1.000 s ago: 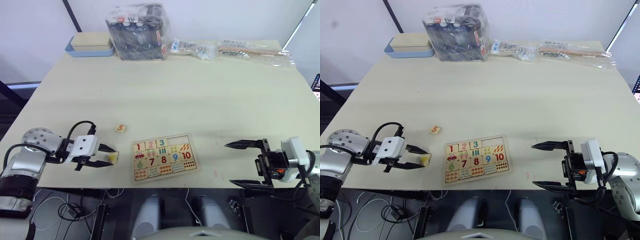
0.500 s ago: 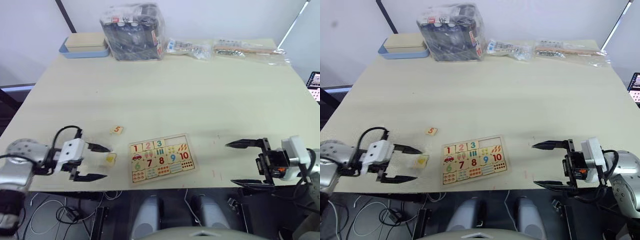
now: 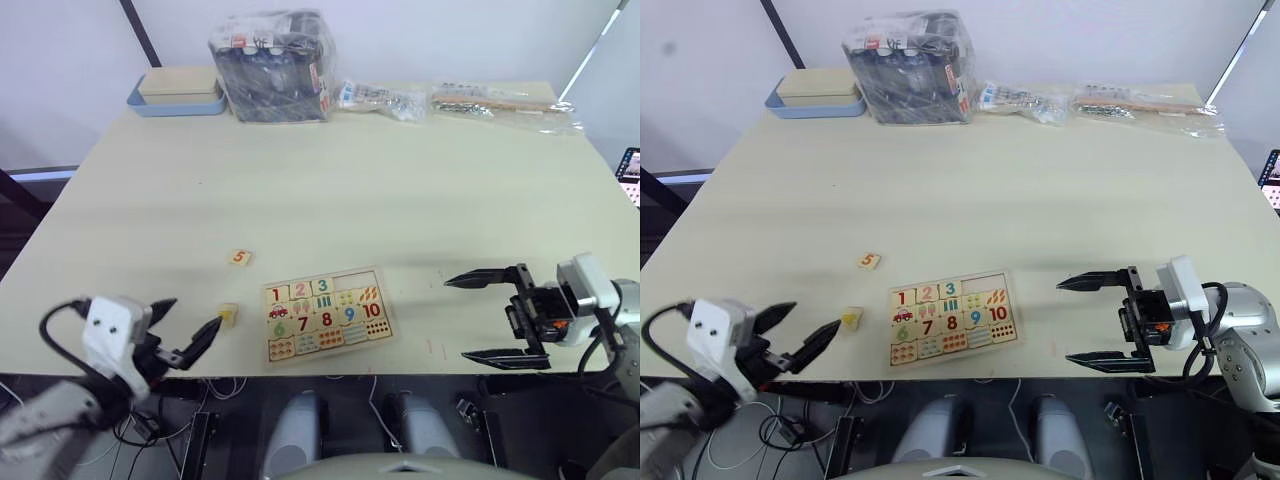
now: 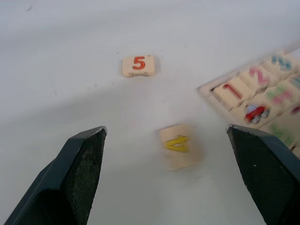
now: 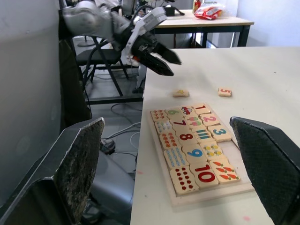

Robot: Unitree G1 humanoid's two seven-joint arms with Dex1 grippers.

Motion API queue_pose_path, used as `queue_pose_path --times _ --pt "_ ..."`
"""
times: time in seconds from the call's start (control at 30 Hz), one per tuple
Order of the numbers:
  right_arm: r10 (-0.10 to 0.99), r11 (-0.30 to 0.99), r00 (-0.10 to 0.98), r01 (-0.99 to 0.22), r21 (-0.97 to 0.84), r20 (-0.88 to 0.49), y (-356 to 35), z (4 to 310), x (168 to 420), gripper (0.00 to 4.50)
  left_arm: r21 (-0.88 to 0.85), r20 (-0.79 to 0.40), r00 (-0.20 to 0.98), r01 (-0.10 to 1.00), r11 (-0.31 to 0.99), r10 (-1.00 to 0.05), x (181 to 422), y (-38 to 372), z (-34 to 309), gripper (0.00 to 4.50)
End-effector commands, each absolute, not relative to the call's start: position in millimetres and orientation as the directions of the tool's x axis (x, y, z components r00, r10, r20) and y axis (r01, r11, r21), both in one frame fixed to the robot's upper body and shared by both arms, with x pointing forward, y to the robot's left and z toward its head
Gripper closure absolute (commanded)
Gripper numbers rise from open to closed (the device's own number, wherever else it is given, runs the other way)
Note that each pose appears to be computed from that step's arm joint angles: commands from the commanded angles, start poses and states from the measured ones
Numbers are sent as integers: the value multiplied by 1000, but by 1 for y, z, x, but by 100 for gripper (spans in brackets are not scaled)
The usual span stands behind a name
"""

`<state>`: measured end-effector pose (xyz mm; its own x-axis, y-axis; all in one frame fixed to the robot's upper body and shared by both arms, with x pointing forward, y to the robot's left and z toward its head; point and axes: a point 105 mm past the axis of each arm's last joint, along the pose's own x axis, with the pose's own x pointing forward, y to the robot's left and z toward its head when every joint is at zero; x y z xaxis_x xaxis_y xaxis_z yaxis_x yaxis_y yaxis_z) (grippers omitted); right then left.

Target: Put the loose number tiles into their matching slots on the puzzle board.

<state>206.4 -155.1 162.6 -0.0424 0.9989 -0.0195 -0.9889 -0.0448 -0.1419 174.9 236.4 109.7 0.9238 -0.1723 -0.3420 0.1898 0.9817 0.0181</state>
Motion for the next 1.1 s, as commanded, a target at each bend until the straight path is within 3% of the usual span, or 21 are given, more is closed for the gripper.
queue_pose_path --times 0.03,0.23,0.5,1.1 --pt "997 -71 -68 -985 -159 -21 -160 170 207 0 19 -330 943 57 998 -47 172 222 116 15" --pt "996 -85 -81 -986 -143 -31 -164 168 209 0 -35 -324 944 -76 996 61 191 201 109 15" --pt "997 -78 -74 -987 -138 -30 -169 165 207 0 13 -368 927 -77 997 77 203 195 104 15" --pt "998 -63 -59 -986 -157 -32 -168 165 207 0 59 -484 869 -80 995 99 198 208 95 15"
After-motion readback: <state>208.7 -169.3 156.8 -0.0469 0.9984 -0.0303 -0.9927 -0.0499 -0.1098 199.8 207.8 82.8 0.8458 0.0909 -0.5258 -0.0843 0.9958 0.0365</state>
